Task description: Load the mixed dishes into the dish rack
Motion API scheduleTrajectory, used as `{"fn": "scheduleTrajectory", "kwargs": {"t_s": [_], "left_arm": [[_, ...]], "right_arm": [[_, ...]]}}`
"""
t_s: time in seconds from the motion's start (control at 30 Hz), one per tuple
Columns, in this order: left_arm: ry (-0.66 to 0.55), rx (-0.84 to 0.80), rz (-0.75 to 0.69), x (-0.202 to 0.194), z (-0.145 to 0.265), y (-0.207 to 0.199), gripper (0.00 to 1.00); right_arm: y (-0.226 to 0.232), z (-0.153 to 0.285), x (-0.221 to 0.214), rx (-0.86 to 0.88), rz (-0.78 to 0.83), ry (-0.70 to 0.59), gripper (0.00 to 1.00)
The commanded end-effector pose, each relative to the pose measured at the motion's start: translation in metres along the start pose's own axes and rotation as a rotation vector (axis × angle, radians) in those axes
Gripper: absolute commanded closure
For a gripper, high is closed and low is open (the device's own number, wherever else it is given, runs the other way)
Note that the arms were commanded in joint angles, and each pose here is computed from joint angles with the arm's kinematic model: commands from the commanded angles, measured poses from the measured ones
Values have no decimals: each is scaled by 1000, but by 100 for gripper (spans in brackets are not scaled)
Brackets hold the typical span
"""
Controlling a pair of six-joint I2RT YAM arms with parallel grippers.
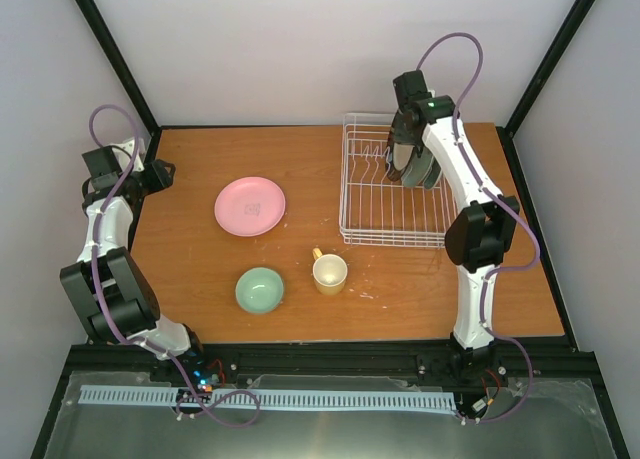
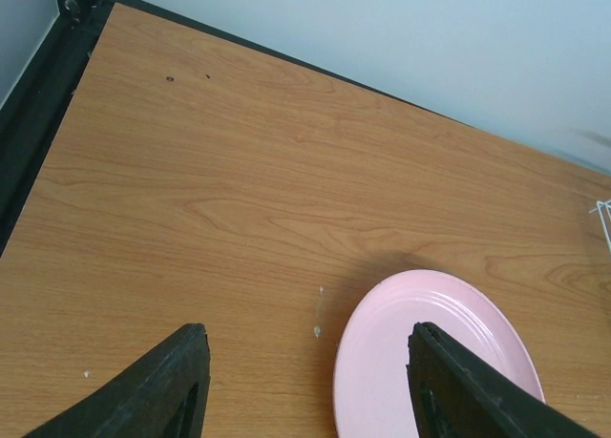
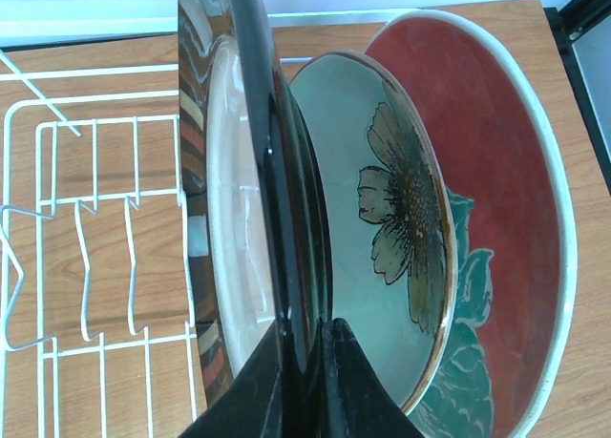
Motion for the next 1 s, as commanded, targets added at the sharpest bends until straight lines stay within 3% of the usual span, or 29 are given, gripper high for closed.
{"fn": "scheduleTrajectory", "kwargs": {"t_s": [0.0,0.1,0.37,0.47,0.73,0.97], "left_arm": [[-17,3,-37,7,4,-5,42],[-15,4,-37,7,5,-5,42],[-6,-9,-41,3,8,-8,41],[30,-53,-38,-7,4,-11,41],[293,-307,80,-66,-18,-20,43],[410,-421,165,-96,-28,-20,46]], "right_arm": [[28,-10,-22,93,55,88,90],[32,-15,-32,103,58,128,74],[34,-16,-45,110,62,163,71],[31,-12,-43,94,58,152,64],[6,23,-21,18,35,44,57],[-26,75,5,-64,2,-96,53]]}}
Point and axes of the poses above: each gripper's point midway between its finger pads, its own z axis back along the fingers, its own y axis along the line the jaws close on, x = y × z, the point moved 2 cm from there along z, back along the fingers, and after that the axes turned 15 degrees about z, right-handed, at the moved point
